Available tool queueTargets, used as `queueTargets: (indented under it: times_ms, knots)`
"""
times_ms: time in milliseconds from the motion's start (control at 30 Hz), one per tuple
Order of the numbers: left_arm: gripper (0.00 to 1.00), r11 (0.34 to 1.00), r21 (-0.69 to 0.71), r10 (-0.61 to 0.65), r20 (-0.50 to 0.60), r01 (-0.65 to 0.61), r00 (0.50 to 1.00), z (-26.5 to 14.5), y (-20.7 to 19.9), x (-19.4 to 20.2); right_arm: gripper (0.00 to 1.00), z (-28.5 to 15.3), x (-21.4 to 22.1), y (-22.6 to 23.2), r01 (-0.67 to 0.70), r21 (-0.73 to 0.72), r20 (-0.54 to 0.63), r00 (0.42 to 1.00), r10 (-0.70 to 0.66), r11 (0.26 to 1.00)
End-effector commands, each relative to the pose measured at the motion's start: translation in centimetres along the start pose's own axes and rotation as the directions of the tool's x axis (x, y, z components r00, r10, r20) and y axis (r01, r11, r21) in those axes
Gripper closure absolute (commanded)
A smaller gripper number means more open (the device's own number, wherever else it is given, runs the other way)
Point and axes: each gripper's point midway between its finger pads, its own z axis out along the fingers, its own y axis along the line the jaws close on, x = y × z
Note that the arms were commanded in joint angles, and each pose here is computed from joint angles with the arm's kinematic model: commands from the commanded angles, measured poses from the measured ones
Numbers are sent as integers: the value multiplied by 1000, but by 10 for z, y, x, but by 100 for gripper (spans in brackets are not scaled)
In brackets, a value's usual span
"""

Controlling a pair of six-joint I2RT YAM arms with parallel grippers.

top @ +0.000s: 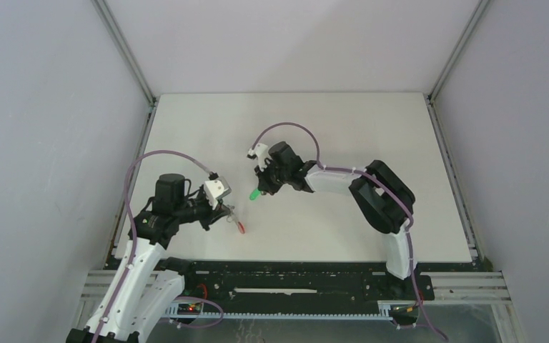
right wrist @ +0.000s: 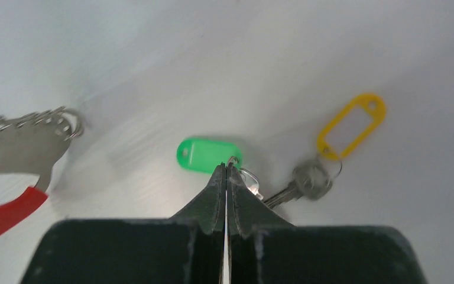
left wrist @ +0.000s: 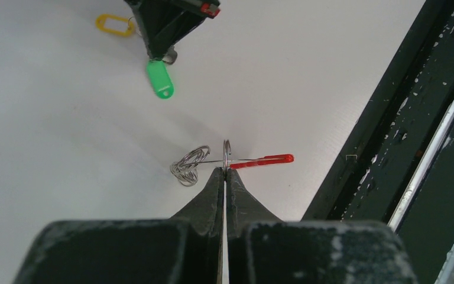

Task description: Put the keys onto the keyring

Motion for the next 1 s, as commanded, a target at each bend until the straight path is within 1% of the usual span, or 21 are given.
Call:
queueTargets:
  times_ms: [0, 133, 333, 500, 667, 700, 767, 933, 967]
  knots:
    - [100, 1000, 27, 8, 70, -10, 997, -8, -7, -26, 100, -43, -33, 21, -30, -61, 121, 992, 37, 998]
    - [100, 999, 46, 6, 82, -9, 997, -8, -11, -28, 100, -69, -6, 34, -89, -65, 109, 989, 95, 994]
    - [100, 998, 69, -2, 80, -4, 997, -7, -16, -27, 100, -95, 50, 43, -193, -14, 67, 979, 193, 981]
    - [100, 998, 65, 8, 80, -13, 997, -7, -15, -30, 100, -111, 86, 52, -237, 26, 49, 971, 236, 971]
    - [100, 999, 49, 2, 89, -6, 996, -5, -10, -33, 100, -115, 94, 55, -232, 59, 56, 972, 229, 971]
    - [100, 999, 52, 1, 88, -6, 996, -4, -10, -33, 98, -116, 93, 55, -231, 66, 63, 972, 227, 971]
    - [100, 998, 55, 2, 88, -7, 996, -4, -11, -33, 90, -117, 89, 52, -232, 82, 80, 971, 226, 969]
    - [100, 998, 56, -1, 85, -3, 996, -4, -11, -33, 64, -124, 87, 37, -261, 185, 111, 963, 244, 947]
    - [100, 998, 57, -4, 84, -1, 996, -3, -11, -32, 61, -125, 88, 36, -264, 197, 108, 963, 246, 944]
